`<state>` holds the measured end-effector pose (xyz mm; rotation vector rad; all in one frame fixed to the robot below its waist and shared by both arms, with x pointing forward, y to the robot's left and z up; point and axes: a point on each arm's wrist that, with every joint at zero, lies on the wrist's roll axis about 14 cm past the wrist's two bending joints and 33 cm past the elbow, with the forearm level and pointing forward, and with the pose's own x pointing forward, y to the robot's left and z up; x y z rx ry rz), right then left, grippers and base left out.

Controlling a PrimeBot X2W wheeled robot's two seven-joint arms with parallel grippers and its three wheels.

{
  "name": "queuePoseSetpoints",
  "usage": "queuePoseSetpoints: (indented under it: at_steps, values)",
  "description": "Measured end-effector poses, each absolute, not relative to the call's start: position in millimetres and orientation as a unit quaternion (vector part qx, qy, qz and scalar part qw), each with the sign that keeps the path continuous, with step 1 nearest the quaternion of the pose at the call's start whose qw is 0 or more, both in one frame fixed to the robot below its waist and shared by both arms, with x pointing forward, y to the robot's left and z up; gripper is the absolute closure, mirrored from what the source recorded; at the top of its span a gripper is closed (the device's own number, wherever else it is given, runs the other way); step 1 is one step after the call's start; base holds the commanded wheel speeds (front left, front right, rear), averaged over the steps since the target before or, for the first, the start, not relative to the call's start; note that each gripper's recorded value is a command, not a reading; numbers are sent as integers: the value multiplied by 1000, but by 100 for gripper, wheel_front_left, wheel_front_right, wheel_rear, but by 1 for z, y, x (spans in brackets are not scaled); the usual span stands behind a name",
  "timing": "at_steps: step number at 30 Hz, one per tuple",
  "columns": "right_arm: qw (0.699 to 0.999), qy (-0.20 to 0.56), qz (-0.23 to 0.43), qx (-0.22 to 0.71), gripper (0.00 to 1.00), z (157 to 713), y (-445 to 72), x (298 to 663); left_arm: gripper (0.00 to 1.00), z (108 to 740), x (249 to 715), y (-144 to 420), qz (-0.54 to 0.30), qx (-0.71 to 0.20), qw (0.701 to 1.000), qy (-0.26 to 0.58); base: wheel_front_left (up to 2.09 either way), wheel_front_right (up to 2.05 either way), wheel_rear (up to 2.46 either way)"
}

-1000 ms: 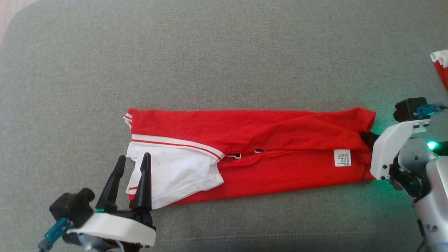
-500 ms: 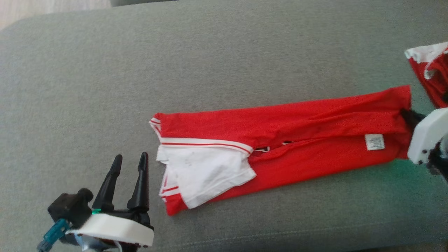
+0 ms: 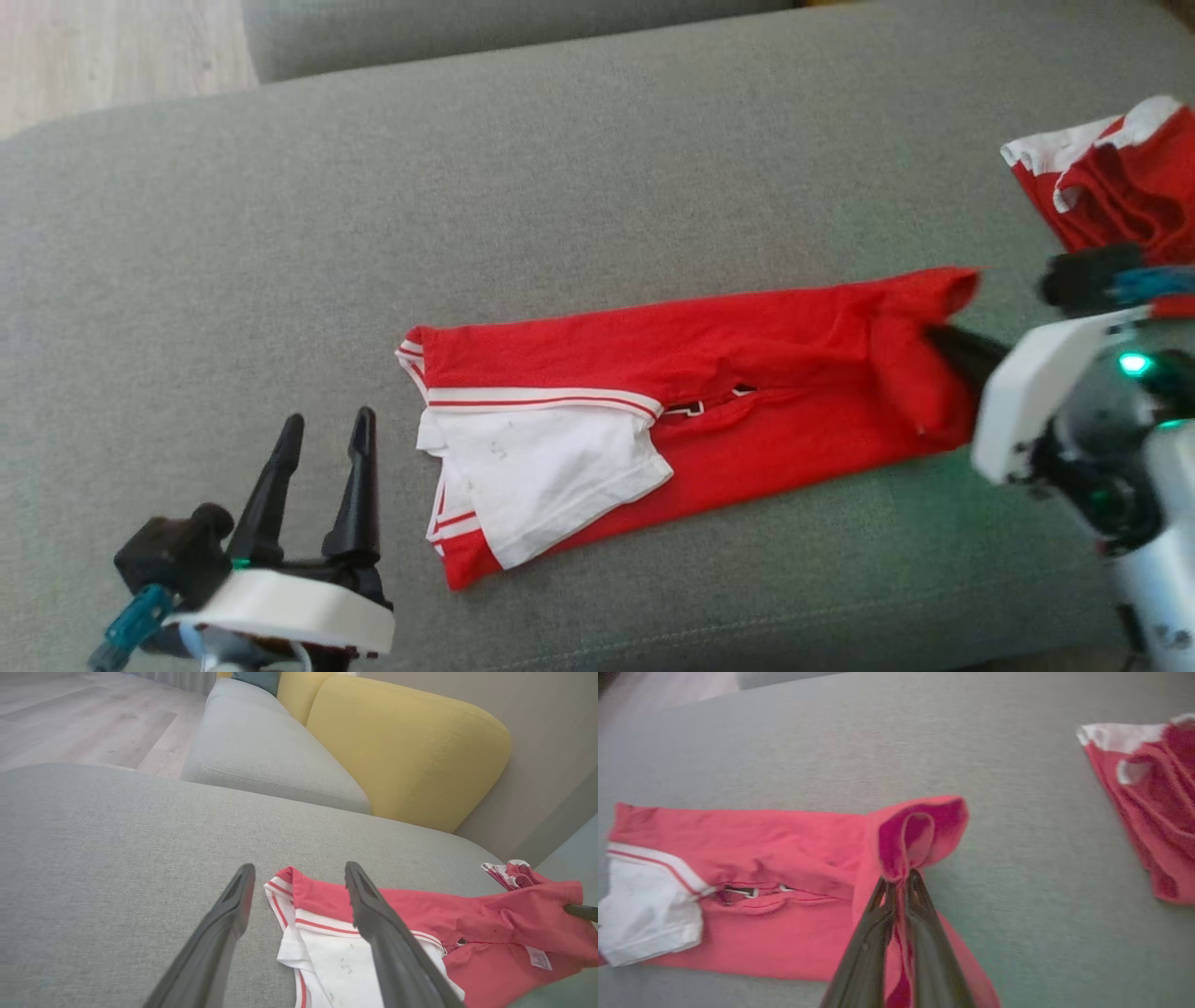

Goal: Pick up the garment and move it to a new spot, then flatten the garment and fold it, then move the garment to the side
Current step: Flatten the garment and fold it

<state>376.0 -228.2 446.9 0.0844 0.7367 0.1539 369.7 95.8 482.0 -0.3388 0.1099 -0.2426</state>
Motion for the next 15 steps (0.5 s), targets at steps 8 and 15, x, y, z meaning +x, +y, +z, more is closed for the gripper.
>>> queuePoseSetpoints:
  at_steps: [8, 15]
  values:
    - [914, 333, 222, 74, 100, 468, -124, 368, 0, 491, 362, 120, -87, -146, 985, 32, 0, 0, 0]
    - [892, 299, 317, 117, 100, 486, -45, 362, 0, 489, 337, 146, -44, -142, 988, 30, 0, 0, 0]
